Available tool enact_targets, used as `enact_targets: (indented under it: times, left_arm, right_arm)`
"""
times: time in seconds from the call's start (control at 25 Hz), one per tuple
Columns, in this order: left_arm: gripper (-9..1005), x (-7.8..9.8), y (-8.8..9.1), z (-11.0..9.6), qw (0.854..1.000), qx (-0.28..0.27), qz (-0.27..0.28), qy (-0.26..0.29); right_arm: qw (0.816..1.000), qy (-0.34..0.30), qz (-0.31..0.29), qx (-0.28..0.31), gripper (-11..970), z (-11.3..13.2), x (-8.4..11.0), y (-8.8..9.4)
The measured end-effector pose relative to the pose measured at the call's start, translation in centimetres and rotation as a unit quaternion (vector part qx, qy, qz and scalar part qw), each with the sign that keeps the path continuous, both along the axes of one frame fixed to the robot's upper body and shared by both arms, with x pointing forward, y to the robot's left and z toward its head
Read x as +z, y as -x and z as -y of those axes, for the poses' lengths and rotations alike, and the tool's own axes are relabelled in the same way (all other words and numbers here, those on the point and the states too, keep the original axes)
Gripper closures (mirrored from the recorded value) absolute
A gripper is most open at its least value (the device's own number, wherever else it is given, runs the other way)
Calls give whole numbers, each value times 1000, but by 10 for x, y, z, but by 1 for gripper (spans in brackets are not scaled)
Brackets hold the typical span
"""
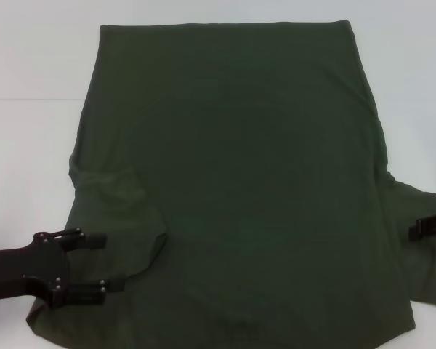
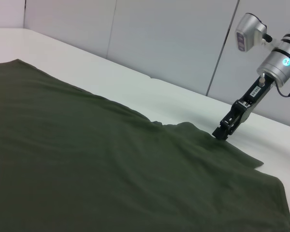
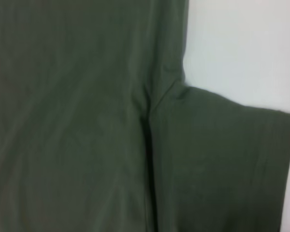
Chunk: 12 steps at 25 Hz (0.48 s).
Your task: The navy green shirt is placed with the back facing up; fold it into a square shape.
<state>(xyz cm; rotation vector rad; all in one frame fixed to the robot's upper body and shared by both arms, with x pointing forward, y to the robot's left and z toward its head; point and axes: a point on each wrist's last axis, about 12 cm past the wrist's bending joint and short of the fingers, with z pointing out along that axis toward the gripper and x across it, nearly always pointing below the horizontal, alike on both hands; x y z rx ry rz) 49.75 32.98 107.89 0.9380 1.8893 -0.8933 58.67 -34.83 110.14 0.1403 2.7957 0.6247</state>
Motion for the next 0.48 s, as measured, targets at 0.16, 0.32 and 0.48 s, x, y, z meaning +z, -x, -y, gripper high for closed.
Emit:
enact_targets:
  times: [0.16, 0.32, 0.48]
  left_arm:
    - [109, 0, 0, 0, 1000, 0, 0, 0]
    - [109, 0, 0, 0, 1000, 0, 0, 0]
    - [109, 0, 0, 0, 1000, 0, 0, 0]
  right_arm:
    - [1000, -3, 2, 4, 102, -4, 1, -3]
    - [1000, -6, 4, 9, 103, -10, 2, -5]
    - [1000, -9, 5, 17, 103, -15, 2, -7]
